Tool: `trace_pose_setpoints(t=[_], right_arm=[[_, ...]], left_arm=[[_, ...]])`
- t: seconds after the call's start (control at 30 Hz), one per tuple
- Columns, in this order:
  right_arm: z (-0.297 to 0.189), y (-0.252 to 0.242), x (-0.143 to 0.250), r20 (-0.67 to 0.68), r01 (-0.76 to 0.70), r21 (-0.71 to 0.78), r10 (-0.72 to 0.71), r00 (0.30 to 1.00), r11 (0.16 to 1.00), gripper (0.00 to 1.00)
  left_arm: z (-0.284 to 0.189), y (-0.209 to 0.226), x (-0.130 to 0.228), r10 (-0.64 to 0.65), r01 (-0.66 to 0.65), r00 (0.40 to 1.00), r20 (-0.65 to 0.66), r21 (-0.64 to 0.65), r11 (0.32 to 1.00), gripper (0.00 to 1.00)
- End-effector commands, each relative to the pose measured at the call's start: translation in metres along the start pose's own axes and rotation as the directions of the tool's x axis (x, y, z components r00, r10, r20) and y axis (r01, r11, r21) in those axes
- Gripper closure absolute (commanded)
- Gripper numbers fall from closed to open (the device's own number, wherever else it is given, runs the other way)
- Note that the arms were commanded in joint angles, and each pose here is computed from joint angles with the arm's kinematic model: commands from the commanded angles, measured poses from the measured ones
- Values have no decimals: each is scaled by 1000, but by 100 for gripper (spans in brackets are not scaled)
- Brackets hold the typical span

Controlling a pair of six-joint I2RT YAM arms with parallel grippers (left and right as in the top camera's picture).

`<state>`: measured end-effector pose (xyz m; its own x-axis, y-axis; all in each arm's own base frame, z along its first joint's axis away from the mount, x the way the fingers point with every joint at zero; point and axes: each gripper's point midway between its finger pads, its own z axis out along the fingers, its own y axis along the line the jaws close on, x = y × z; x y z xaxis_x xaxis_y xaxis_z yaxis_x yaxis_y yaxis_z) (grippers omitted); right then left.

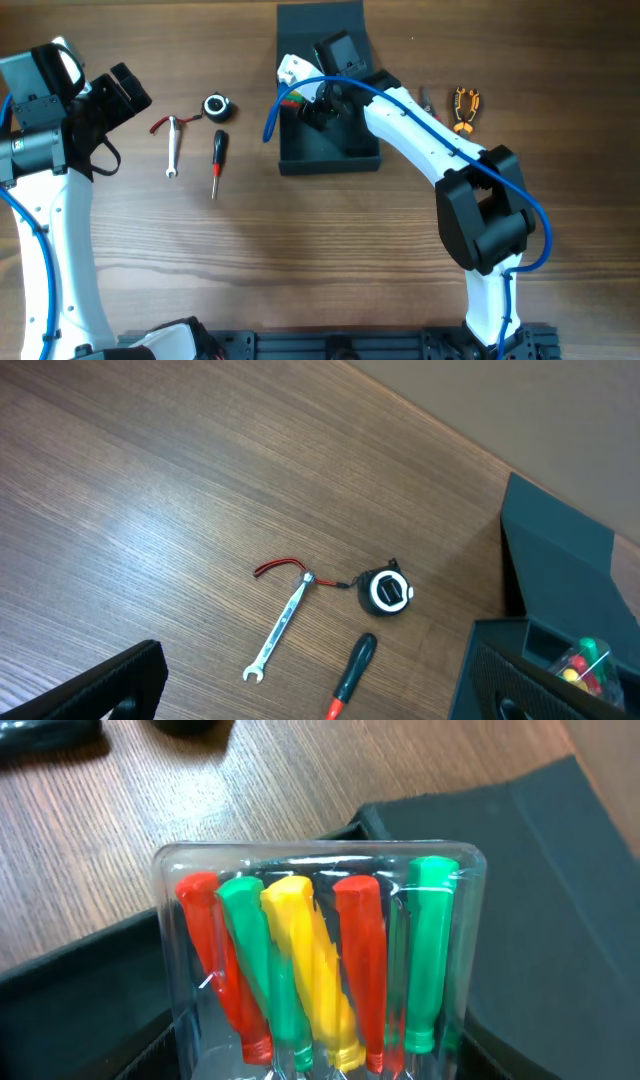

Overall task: Pack container
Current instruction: 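Carry the screwdriver case left over the green box, then lower the case into the box and open the right gripper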

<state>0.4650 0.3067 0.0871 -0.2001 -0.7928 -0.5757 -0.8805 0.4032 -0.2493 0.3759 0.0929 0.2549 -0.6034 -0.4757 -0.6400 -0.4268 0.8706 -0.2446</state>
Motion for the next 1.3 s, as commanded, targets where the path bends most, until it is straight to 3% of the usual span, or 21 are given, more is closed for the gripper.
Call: trace_pose_setpoints(t=[0.0,0.57,1.27], right_arm=[[3,-9,1,-6,71,27,-71,997,997,96],[30,-12,43,-79,41,-12,-42,996,999,96],[32,7,48,-151,99,-29,-102,983,995,92]], left_arm=[[-4,1,-8,20,-20,1000,20,-4,1000,0],[-4,1,-8,20,-20,1000,20,-4,1000,0],[-4,1,-8,20,-20,1000,20,-4,1000,0]])
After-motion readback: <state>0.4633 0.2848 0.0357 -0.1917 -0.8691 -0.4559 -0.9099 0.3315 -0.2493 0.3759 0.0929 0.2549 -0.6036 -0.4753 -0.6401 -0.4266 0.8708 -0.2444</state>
